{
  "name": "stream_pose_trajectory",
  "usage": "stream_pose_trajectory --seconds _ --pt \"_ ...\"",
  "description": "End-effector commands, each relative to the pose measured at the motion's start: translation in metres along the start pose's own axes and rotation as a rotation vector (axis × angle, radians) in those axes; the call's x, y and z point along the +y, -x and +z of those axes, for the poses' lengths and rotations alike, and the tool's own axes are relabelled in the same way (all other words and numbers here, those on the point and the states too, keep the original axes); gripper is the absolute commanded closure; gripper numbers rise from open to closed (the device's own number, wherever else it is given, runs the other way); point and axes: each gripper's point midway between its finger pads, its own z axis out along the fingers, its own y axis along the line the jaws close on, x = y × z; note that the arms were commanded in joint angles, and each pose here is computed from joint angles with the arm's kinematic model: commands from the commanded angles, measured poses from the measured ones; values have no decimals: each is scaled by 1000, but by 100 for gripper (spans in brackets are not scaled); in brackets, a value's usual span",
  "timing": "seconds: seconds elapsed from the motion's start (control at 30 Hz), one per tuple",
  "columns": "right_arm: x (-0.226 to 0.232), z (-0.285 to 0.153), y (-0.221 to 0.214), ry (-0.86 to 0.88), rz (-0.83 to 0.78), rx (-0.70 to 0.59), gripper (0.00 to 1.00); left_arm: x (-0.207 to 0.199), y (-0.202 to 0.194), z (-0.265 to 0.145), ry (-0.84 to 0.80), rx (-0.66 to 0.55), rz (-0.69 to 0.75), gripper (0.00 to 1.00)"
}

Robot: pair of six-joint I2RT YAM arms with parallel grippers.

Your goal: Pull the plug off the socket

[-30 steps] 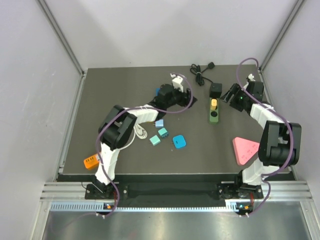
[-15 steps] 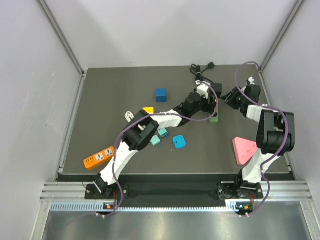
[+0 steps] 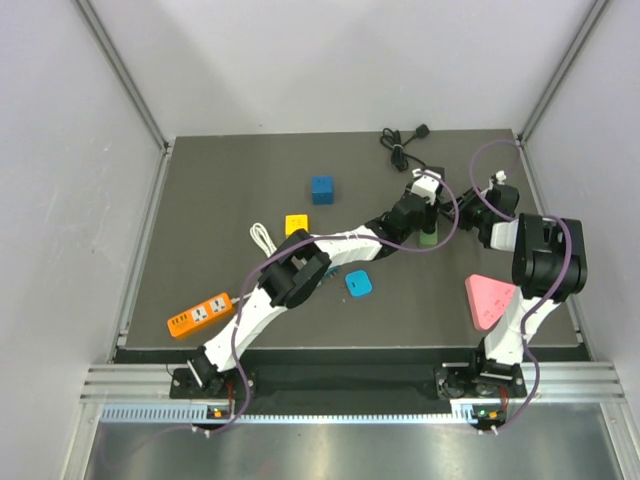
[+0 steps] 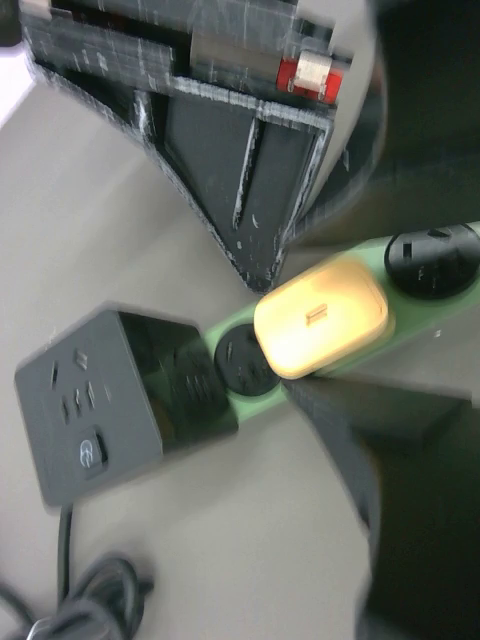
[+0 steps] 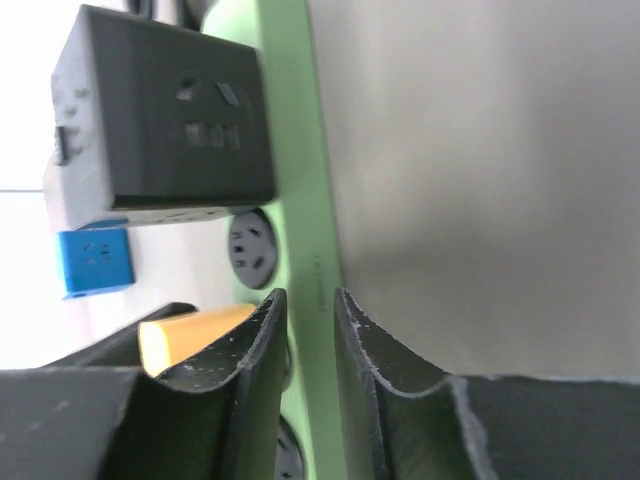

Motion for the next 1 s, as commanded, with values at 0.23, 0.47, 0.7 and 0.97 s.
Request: stream_pose_trajectory --seconds 0.23,0.47,0.7,0.97 --pt "26 -5 15 134 -34 -35 48 17 11 -1 77 -4 36 79" --pt "29 11 2 225 27 34 41 30 16 -12 83 -17 0 100" --pt "28 17 -2 237 53 49 43 47 33 -27 -3 -71 -169 100" --pt "41 29 -15 254 52 98 47 49 34 -32 -83 -78 -231 100"
